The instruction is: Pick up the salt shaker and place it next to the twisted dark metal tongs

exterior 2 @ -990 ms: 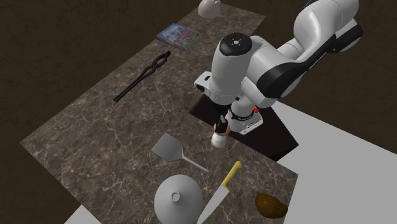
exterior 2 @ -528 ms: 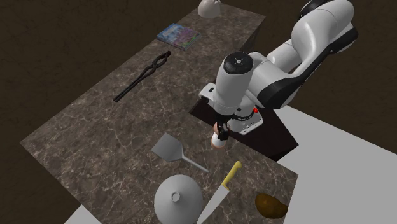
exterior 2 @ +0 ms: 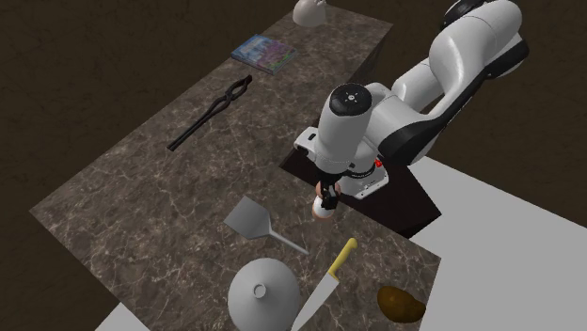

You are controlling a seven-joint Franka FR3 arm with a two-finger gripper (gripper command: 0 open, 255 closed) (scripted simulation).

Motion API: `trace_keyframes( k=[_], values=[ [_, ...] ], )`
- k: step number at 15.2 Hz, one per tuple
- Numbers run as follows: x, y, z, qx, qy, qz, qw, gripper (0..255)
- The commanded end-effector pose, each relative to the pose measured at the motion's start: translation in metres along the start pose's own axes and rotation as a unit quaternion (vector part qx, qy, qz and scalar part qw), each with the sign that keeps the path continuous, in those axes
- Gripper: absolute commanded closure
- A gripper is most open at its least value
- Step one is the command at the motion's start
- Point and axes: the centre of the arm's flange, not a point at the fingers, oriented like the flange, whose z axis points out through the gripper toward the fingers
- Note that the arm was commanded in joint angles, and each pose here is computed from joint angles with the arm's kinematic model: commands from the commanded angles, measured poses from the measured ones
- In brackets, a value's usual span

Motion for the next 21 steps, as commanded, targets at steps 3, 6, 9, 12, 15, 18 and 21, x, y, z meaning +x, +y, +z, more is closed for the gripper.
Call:
trace_keyframes(
  k=[3, 6, 9, 12, 15, 18, 21],
  values=[
    [0.0, 0.0, 0.0, 0.0, 0.0, 0.0, 1.0, 255],
    [0.0, 0.0, 0.0, 0.0, 0.0, 0.0, 1.0, 255],
    [0.0, 0.0, 0.0, 0.0, 0.0, 0.0, 1.0, 255],
    [0.0, 0.0, 0.0, 0.0, 0.0, 0.0, 1.0, 255],
    [0.001, 0.0, -0.016, 0.0, 0.0, 0.0, 1.0, 255],
    [0.002, 0.0, -0.032, 0.0, 0.0, 0.0, 1.0, 255],
    [0.002, 0.001, -0.047, 0.0, 0.0, 0.0, 1.0, 255]
  ],
)
